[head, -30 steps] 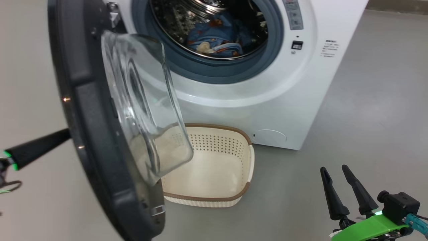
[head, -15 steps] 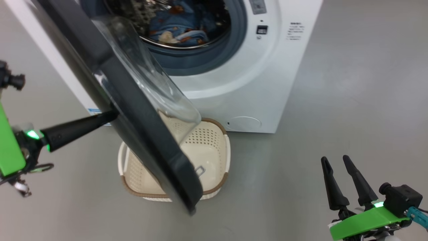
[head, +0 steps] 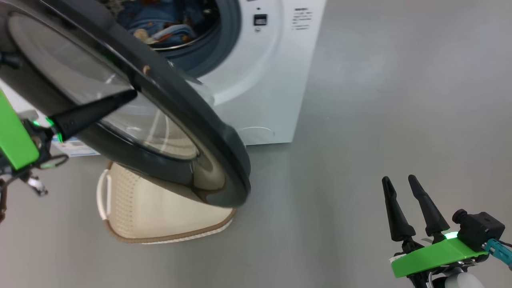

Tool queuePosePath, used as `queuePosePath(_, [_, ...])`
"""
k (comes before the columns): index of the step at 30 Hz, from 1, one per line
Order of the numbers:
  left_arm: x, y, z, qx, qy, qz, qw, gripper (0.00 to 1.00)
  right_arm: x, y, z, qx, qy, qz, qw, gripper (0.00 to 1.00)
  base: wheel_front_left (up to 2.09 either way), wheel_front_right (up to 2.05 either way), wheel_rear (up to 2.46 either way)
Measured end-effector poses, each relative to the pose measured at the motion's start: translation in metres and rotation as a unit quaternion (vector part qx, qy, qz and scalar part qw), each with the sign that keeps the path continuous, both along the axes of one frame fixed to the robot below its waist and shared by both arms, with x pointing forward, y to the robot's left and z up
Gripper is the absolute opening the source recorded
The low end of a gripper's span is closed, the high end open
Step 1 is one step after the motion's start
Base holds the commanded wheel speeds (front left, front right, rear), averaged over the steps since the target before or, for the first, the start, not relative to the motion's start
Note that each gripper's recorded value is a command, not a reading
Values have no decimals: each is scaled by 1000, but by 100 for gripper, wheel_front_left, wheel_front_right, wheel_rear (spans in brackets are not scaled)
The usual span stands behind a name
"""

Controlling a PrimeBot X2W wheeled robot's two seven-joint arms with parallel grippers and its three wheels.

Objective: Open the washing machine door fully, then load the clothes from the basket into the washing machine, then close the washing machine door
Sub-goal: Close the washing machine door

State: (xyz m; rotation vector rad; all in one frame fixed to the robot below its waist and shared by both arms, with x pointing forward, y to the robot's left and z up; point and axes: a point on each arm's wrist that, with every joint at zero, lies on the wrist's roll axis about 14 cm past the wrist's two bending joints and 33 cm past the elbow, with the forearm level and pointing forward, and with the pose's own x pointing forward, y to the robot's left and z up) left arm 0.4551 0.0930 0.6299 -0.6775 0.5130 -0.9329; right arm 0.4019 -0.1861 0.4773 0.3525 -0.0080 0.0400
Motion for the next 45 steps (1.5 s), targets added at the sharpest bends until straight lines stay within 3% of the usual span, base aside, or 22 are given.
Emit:
queuePosePath(10, [43, -21, 0, -25, -9, 24, 999, 0, -9, -22, -3, -4, 8, -35, 999, 100, 0, 0, 0])
queuePosePath(21, [38, -5, 0, -22, -9, 51, 998, 0, -5, -14, 2, -2, -2, -21, 1000, 100, 0, 0, 0])
queuePosePath(22, [36, -1, -2, -22, -7, 57, 998, 6, -4, -12, 3, -3, -3, -19, 1000, 100, 0, 0, 0])
queuePosePath(26, [24, 18, -15, -19, 3, 87, 996, 48, 0, -6, 6, -5, -8, -6, 1000, 100, 0, 0, 0])
queuePosePath(27, [21, 24, -20, -20, 7, 97, 995, 48, 0, -5, 7, -6, -10, -3, 1000, 100, 0, 0, 0])
queuePosePath(28, [17, 30, -24, -19, 12, 107, 994, 62, 1, -3, 8, -7, -11, 0, 1000, 100, 0, 0, 0])
queuePosePath(29, [14, 36, -28, -21, 15, 118, 993, 88, 2, -2, 8, -8, -12, 4, 1000, 100, 0, 0, 0])
queuePosePath(30, [11, 42, -31, -25, 18, 132, 991, 100, 2, 0, 9, -9, -12, 7, 1000, 100, 0, 0, 0])
queuePosePath(45, [-27, 106, -95, -21, 53, 292, 955, 100, 4, 0, 18, -22, -26, 20, 999, 100, 0, 0, 0])
